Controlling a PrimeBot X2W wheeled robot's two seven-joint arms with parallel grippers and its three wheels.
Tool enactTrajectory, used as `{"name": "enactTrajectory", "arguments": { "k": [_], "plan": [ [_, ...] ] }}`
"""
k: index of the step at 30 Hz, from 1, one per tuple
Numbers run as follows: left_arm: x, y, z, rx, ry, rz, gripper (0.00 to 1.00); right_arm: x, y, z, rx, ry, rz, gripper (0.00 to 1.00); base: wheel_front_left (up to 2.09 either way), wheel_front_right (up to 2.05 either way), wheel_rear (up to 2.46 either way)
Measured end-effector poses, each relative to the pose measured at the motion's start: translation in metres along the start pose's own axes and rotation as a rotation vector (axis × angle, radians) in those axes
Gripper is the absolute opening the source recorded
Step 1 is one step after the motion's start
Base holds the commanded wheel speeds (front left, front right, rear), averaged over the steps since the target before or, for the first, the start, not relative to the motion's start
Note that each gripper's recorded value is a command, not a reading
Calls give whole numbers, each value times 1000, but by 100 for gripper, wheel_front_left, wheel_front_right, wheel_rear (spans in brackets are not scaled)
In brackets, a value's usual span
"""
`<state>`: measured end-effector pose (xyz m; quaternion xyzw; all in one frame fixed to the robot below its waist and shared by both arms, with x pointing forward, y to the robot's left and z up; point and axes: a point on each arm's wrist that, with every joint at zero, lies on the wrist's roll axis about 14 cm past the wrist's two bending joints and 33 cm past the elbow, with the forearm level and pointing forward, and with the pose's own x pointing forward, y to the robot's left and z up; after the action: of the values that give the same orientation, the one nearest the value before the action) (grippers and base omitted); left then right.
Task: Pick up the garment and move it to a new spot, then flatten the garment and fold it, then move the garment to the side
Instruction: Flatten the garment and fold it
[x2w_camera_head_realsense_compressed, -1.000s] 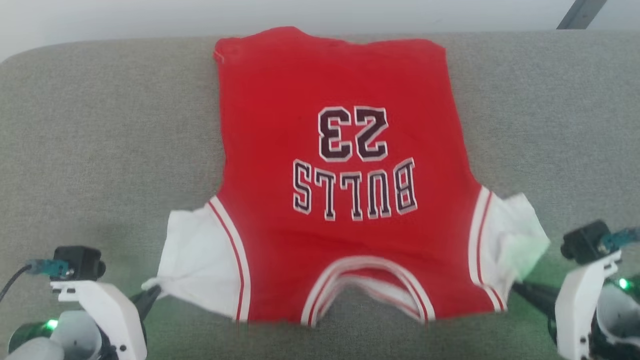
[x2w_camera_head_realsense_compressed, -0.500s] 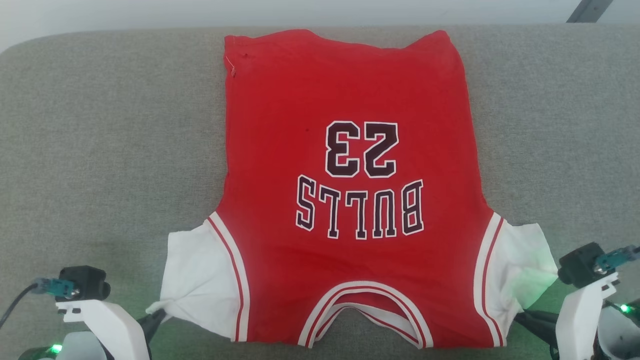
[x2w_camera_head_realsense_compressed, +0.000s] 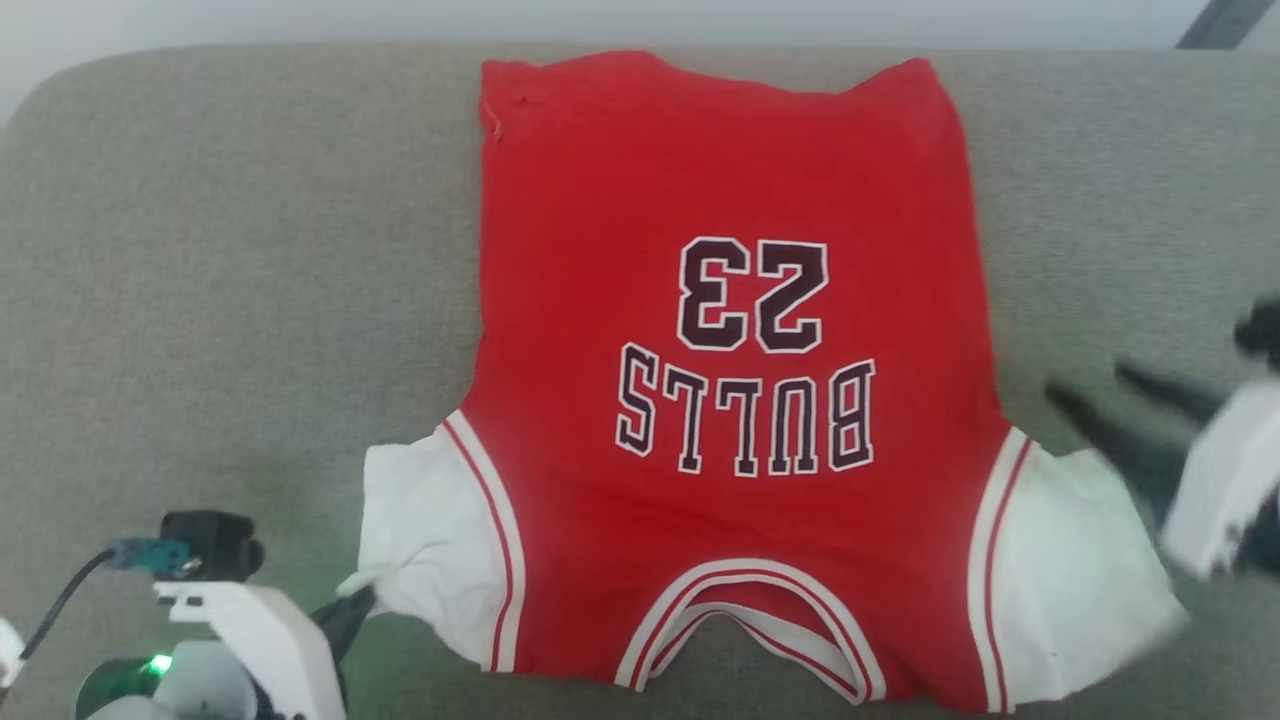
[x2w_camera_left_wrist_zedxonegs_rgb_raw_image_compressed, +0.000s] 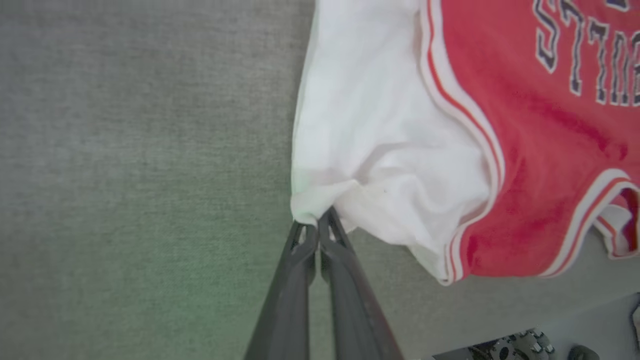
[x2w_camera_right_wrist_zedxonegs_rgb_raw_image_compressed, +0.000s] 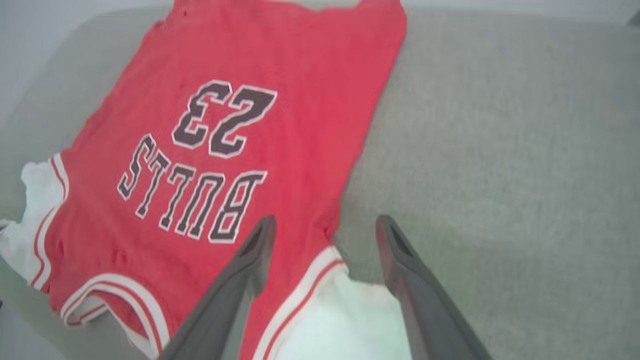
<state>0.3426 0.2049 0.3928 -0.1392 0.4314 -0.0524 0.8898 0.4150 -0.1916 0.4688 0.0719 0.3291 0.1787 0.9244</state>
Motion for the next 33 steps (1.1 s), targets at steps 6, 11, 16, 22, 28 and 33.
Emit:
{"name": "enactTrajectory", "arguments": {
  "k": [6, 11, 16, 22, 28, 33],
  "plan": [
    [8, -11, 3, 14, -6, -34, 0, 39, -4, 74, -51, -182, -33, 100, 0, 0, 0],
    [14, -17, 7, 20, -14, -49, 0, 85, -21, 109, -47, -197, -80, 100, 0, 0, 0],
    [18, -19, 7, 17, -18, -61, 0, 134, -39, 119, -38, -118, -131, 100, 0, 0, 0],
    [26, -12, -1, -13, -8, -46, 0, 197, -53, 108, -4, 44, -178, 100, 0, 0, 0],
    [35, -5, -4, -37, 1, -36, 0, 235, -58, 68, 92, 283, -187, 100, 0, 0, 0],
    [37, -1, -8, -63, 2, -24, 0, 245, -57, 52, 94, 435, -201, 0, 0, 0, 0]
  ]
}}
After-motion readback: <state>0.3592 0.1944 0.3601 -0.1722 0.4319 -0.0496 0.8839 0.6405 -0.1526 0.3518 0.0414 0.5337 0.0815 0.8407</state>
